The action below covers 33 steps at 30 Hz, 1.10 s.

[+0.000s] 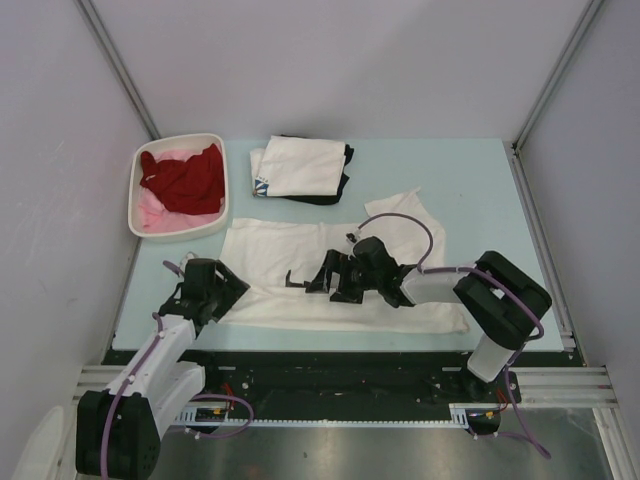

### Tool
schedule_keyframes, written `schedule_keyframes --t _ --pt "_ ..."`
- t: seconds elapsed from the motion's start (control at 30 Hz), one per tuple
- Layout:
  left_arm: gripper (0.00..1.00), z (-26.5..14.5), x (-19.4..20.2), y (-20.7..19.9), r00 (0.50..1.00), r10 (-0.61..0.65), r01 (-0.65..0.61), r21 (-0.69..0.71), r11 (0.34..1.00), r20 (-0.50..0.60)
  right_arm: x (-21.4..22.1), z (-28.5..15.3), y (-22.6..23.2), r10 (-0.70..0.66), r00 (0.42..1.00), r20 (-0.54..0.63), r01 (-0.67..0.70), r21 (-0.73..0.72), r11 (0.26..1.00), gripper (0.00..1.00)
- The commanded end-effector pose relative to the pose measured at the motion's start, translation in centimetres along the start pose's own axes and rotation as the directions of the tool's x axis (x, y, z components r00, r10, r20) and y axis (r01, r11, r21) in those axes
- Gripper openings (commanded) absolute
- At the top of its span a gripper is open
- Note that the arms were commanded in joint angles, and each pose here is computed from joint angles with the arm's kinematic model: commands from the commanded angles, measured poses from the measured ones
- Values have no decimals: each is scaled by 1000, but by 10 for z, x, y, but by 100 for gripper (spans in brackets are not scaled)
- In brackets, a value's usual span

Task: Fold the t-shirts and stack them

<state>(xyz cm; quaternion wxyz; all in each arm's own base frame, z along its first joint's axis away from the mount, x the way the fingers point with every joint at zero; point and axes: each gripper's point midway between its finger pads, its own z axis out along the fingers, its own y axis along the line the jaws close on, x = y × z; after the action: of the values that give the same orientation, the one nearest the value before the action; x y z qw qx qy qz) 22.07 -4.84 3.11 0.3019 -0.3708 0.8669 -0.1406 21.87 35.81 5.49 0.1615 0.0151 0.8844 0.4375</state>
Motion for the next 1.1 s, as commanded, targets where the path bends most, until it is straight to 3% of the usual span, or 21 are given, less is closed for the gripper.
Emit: schedule_keyframes --t 0.0,0.23,0.43,0.6,0.73,0.83,0.97,1.07 --pt "75 -1 -11 -9 999 -2 1 21 1000 36 -19 5 3 7 999 41 -5 -46 999 100" --pt "75 -3 -14 -11 999 8 -9 22 1000 47 -54 3 7 -2 990 141 12 -73 997 100" --pt "76 -2 -15 -8 998 18 -18 11 1000 52 -106 9 14 -99 956 275 111 -31 993 100" --pt "76 -3 -16 -7 998 15 -15 8 1000 57 -176 12 40 -162 885 437 194 -28 981 100" --pt "76 -10 -24 -16 998 25 -27 30 999 66 -220 -42 76 -204 775 598 254 1 967 100" --pt "76 -20 -33 -26 995 33 -39 61 997 92 -226 -77 82 -274 735 621 287 82 954 100" --pt "77 -30 -43 -35 992 38 -49 84 995 121 -195 -114 77 -274 814 512 255 108 961 100" --pt "77 -30 -44 -35 993 23 -34 86 996 119 -149 -107 67 -266 885 381 240 116 964 100"
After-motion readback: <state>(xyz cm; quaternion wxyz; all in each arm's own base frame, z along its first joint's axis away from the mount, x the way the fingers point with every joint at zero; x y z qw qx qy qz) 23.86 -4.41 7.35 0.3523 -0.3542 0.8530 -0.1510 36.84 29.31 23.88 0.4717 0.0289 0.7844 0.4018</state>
